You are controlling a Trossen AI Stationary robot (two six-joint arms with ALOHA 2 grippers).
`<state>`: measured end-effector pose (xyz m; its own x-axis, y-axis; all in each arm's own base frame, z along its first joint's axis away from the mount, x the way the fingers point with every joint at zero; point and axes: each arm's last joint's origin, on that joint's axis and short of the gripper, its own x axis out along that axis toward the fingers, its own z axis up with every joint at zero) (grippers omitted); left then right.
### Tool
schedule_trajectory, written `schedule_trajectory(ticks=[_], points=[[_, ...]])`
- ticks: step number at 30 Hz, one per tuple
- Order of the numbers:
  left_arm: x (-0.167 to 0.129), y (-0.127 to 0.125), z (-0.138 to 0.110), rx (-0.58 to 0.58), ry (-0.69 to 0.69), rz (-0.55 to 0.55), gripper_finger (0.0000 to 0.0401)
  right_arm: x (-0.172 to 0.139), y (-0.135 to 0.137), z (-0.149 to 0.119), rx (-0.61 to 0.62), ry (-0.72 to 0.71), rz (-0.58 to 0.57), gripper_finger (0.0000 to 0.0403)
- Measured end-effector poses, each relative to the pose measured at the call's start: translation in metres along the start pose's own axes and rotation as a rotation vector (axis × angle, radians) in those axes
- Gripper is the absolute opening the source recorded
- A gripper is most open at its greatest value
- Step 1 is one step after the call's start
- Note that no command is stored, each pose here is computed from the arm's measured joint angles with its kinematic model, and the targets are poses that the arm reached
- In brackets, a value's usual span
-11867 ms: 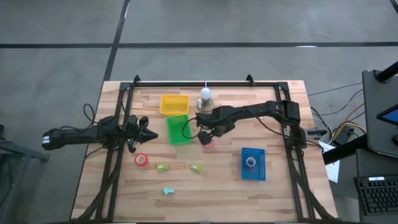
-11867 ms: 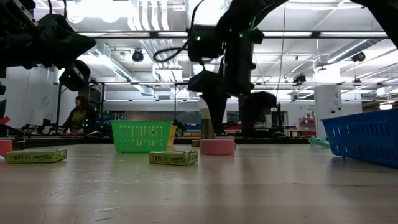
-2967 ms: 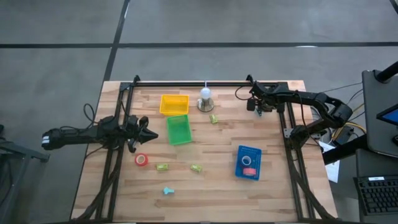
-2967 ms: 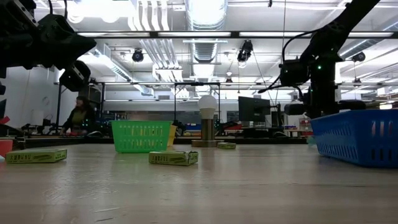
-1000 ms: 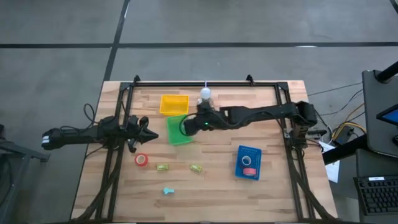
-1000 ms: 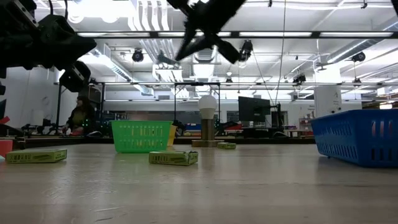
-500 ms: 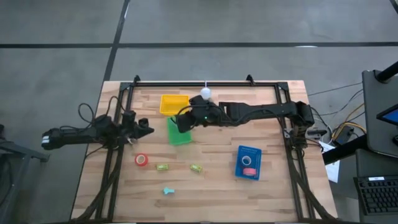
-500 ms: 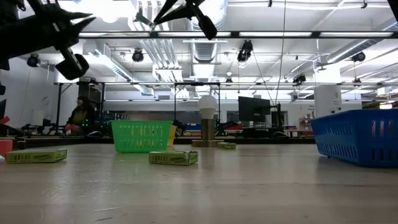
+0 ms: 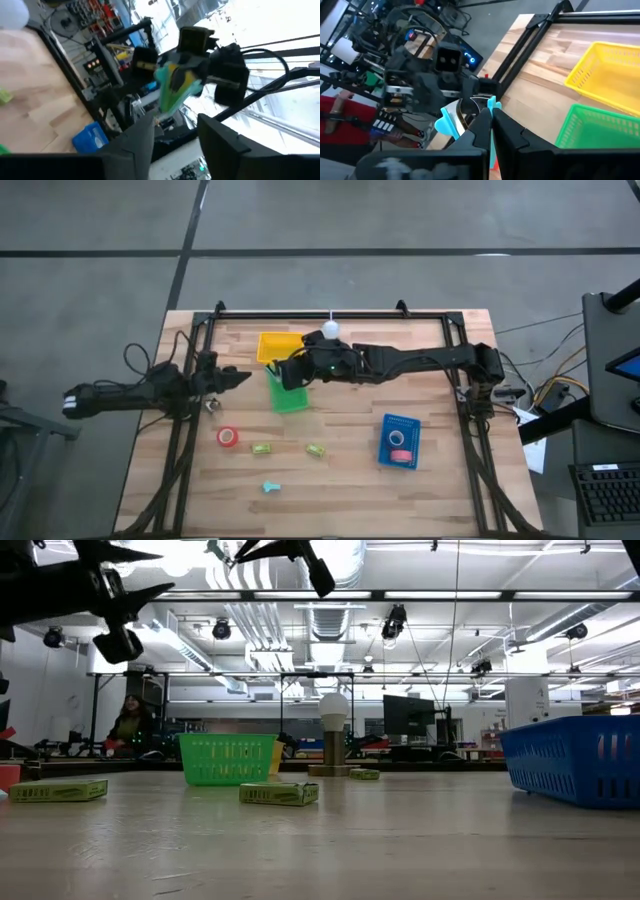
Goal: Pick and place Stapler, Stapler remover, tape
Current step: Put the light blue staple remover into the green bin
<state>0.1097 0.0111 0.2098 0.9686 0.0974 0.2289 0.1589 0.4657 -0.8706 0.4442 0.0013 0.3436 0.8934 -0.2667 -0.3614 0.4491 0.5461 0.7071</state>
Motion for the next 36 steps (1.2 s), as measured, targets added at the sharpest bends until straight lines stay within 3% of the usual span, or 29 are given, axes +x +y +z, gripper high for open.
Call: schedule_trajectory(ticks=[8,13,22,29,36], points=[[0.017,-0.024,0.013,0.16,-0.038,0.006,0.0174,0.008,-0.001,-0.004,0.021,-0.004,0.01,0.0008],[0.028,-0.025,0.014,0.174,-0.013,0.05,0.0172,0.008,0.003,-0.001,0.037,-0.034,0.058,0.0008],[0.036,-0.03,0.016,0.214,-0.004,0.043,0.0169,0.009,0.001,-0.002,0.043,-0.027,0.035,0.0008],[0.036,-0.03,0.016,0.215,-0.001,0.04,0.014,0.009,-0.001,-0.002,0.055,-0.024,0.029,0.0008],[0.036,-0.031,0.017,0.209,-0.01,0.033,0.0084,0.009,-0.003,-0.003,0.05,-0.01,0.009,0.0008]])
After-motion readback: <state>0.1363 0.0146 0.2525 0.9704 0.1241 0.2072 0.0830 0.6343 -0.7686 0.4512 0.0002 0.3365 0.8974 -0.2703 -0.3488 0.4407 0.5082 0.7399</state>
